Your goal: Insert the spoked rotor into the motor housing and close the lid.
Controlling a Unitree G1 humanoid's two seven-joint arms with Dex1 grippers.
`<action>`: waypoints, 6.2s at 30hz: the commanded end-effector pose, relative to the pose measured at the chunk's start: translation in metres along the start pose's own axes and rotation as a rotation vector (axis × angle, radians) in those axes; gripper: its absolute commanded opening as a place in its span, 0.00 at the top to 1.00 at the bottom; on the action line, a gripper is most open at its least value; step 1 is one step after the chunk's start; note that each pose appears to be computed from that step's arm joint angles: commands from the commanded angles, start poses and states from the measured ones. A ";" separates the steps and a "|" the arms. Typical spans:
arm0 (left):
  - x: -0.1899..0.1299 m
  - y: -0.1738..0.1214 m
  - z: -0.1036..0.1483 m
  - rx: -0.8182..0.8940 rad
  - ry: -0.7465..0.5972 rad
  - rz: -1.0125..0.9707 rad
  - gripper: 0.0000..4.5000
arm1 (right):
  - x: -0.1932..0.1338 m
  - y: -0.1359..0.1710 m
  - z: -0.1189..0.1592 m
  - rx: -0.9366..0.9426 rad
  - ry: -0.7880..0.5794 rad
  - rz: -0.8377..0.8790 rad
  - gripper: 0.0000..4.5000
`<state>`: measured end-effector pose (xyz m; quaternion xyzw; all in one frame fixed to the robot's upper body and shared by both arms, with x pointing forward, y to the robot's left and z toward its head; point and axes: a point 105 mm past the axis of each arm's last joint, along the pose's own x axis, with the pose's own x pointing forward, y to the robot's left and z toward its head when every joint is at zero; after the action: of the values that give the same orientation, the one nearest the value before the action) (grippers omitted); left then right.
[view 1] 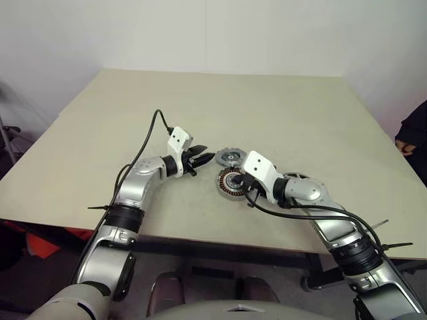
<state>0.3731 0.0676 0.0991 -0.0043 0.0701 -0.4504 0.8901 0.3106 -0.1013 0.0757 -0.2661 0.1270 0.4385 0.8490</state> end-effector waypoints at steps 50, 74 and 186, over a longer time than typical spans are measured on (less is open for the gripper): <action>0.006 -0.009 0.005 0.017 -0.014 -0.051 0.54 | -0.180 -0.080 -0.070 1.159 -0.228 -0.637 0.73; 0.004 -0.005 0.006 0.028 -0.018 -0.037 0.54 | -0.158 -0.082 -0.062 1.024 -0.201 -0.614 0.73; -0.011 0.002 -0.008 0.099 0.050 0.028 0.54 | -0.028 -0.130 -0.071 1.582 -0.309 -0.586 0.59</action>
<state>0.3660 0.0795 0.0775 0.0385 0.0995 -0.4385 0.8924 0.3980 -0.2155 0.0673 0.4455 0.2163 0.0236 0.8684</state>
